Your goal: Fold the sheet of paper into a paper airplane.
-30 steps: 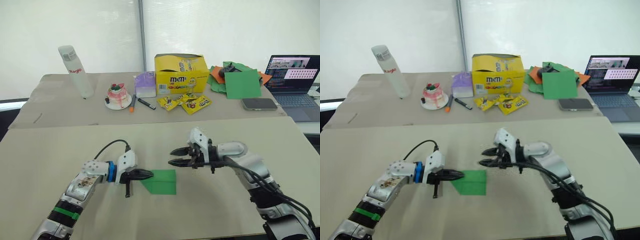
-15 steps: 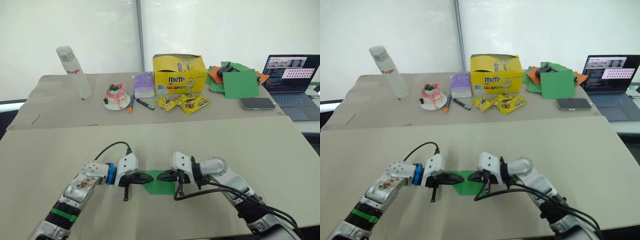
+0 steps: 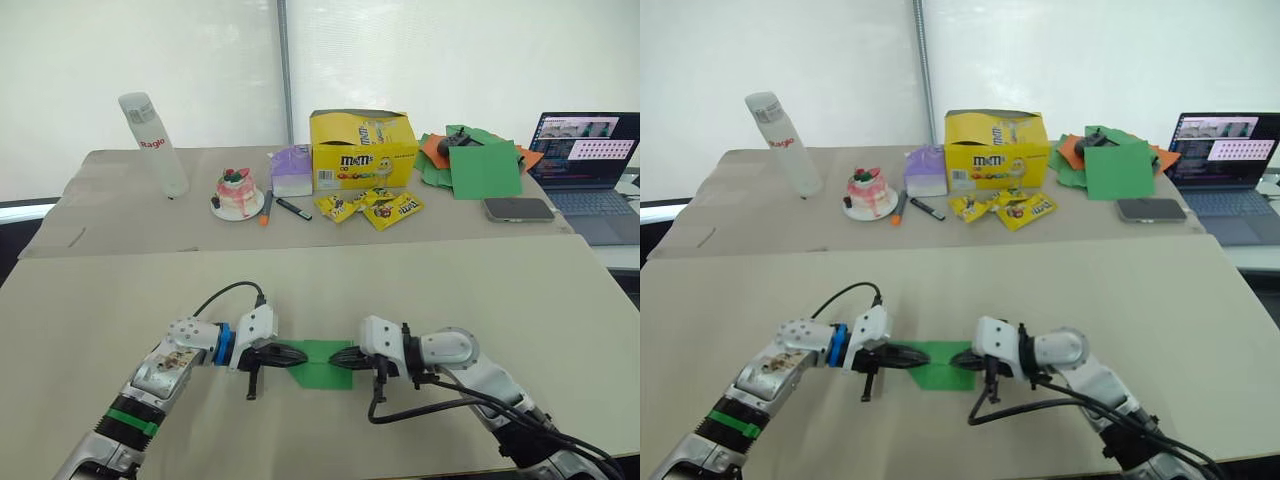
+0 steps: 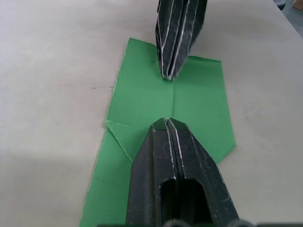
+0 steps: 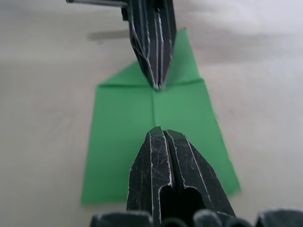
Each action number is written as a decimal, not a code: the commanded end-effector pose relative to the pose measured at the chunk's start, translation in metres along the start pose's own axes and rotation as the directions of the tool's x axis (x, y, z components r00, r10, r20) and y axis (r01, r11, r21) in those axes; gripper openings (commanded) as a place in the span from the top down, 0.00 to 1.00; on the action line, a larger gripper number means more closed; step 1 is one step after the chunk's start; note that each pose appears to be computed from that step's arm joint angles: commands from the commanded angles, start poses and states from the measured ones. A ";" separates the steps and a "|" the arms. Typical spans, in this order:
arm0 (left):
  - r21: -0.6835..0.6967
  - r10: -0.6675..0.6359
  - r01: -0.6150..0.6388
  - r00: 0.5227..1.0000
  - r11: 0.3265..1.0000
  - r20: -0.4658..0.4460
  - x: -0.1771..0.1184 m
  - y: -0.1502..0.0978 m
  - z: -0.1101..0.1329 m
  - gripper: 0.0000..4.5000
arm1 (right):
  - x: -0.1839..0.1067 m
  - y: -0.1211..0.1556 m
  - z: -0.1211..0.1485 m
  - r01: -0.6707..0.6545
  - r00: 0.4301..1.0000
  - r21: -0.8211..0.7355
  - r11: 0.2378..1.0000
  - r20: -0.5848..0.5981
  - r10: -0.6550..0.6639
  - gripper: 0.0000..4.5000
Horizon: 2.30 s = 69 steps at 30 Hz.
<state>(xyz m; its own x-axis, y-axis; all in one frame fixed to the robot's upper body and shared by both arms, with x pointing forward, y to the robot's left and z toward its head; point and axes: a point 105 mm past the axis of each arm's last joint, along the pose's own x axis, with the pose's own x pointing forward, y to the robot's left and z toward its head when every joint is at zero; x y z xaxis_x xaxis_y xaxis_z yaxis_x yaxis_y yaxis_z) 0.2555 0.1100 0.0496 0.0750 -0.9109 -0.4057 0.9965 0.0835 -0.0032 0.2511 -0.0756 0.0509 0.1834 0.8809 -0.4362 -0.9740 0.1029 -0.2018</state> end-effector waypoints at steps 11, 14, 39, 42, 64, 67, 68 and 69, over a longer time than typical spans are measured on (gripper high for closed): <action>0.013 0.003 -0.003 1.000 1.000 -0.018 0.002 0.008 -0.003 1.00 | -0.033 -0.007 0.000 0.063 0.998 0.043 0.997 -0.009 -0.063 0.99; 0.012 0.007 -0.007 1.000 1.000 -0.014 0.002 0.008 -0.002 1.00 | -0.027 -0.021 0.026 0.095 0.992 0.056 0.994 0.080 -0.099 0.99; -0.091 0.267 -0.262 0.963 0.961 0.042 -0.058 0.002 -0.026 1.00 | 0.002 -0.013 -0.023 0.055 0.997 0.141 0.988 -0.053 -0.048 0.99; -0.110 0.306 -0.296 0.948 0.949 0.092 -0.063 0.007 -0.016 1.00 | 0.005 -0.013 -0.020 0.040 0.998 0.135 0.990 -0.045 -0.034 0.99; 0.021 0.228 -0.234 0.962 0.972 0.147 -0.074 0.004 0.078 0.74 | -0.056 -0.042 0.054 0.186 0.982 -0.058 0.981 0.047 -0.183 0.72; 0.018 0.223 -0.227 0.968 0.974 0.114 -0.074 0.001 0.070 0.52 | -0.055 -0.044 0.042 0.248 0.963 -0.398 0.883 0.004 -0.269 0.50; 0.017 0.225 -0.228 0.968 0.973 0.109 -0.074 0.000 0.068 0.46 | -0.054 -0.042 0.039 0.243 0.962 -0.469 0.849 0.008 -0.271 0.44; 0.031 0.227 -0.231 0.969 0.972 0.095 -0.073 0.000 0.066 0.38 | -0.052 -0.040 0.039 0.244 0.961 -0.542 0.804 0.025 -0.275 0.35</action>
<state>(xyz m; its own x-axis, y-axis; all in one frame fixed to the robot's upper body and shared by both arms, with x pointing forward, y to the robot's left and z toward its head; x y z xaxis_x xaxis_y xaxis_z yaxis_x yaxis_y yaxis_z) 0.2539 0.1502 0.1333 0.3015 -0.9045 -0.3017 0.9528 0.2972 0.0612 0.2806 -0.1170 0.1071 0.4479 0.8005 -0.3982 -0.7852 0.1392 -0.6034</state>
